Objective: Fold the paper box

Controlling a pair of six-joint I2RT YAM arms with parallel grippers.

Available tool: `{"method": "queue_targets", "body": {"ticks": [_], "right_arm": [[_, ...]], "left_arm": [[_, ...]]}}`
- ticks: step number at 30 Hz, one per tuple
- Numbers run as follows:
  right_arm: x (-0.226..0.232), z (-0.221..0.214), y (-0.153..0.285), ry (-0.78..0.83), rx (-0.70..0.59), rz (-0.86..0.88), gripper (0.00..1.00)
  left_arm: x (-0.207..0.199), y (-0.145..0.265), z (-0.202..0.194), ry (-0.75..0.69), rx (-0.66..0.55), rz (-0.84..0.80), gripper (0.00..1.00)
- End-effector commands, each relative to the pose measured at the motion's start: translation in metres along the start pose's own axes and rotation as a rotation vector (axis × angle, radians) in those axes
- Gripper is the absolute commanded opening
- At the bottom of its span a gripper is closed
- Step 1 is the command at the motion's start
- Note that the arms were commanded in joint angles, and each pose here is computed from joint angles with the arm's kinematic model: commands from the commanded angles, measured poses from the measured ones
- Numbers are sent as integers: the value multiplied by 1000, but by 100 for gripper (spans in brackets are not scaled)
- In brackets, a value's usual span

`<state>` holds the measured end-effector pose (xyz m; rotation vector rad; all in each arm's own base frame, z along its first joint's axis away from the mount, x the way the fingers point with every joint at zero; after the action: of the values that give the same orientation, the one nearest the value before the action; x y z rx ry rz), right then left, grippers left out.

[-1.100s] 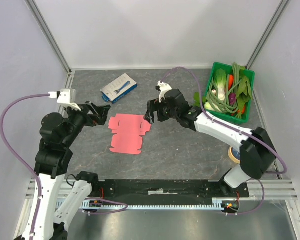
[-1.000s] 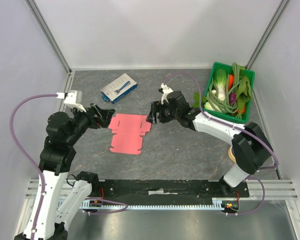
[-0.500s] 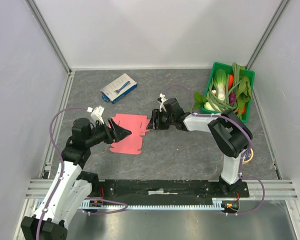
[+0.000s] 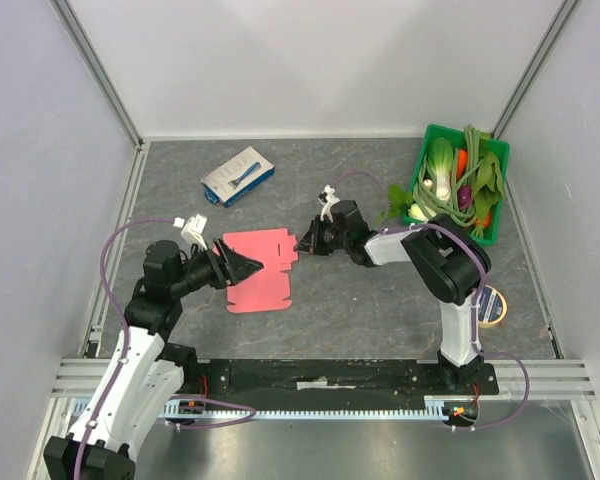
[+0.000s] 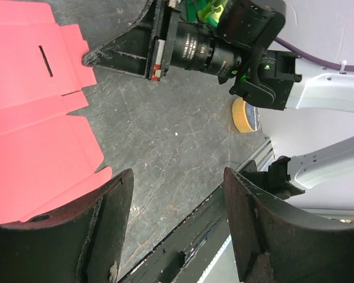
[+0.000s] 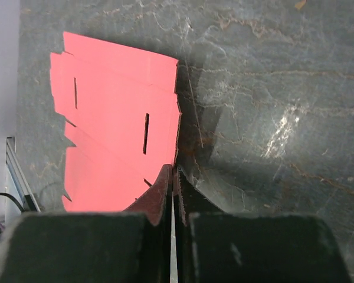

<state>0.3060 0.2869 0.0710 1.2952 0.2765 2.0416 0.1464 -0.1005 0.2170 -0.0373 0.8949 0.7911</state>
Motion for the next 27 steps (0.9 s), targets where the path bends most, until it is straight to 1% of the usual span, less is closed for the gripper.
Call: {"method": "queue_targets", "body": {"ticks": [1,3,4,5,6,7,8,9,10,11,13,14,15,17,26,27], "right_arm": [[6,20,12,101,-92,85,0],[6,20,24,144,-68,51,0],[9,24,37,182,-82,54,0],[9,23,44,182,-80,56,0],[18,27,57,197,-95,97,0],[10,20,65,182,-83,89,0],[9,20,72,173,-87,100,0],[9,16,82,164,-87,116,0],[6,17,90,148,-82,147,0],[9,19,96,129,-97,187,0],[7,16,112,106,-95,229,0],[8,16,117,105,-101,244,0],[9,16,124,99,-109,256,0],[7,16,133,84,-113,269,0],[10,14,167,21,-137,418,0],[10,11,169,15,-124,433,0]], "left_arm": [[2,-5,10,81,-46,55,69],[5,-10,16,124,-41,85,70],[6,-12,18,135,-39,91,70],[9,-16,21,150,-35,101,71],[9,-18,26,144,-57,112,72],[10,-19,29,151,-75,121,72],[12,-19,31,148,-106,136,75],[14,-21,33,132,-146,120,77],[15,-22,33,152,-169,116,79],[16,-23,32,153,-185,104,84],[22,-27,29,153,-215,73,86],[23,-29,26,153,-206,56,87],[30,-32,21,167,-188,59,88],[30,-34,19,148,-187,23,88],[44,-30,-3,148,-199,46,85],[47,-31,-6,154,-195,45,85]]}}
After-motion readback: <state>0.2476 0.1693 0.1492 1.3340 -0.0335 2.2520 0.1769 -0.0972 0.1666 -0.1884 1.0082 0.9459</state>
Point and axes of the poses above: each gripper's point midway between its finger pads, its own y axis back along the fingers, its own x axis along the line the jaws close on, z = x × y, the point moved 9 cm from there along y, back along the fingers, and after that the axes turned 4 degrees about -y, right-handed, at the moved point
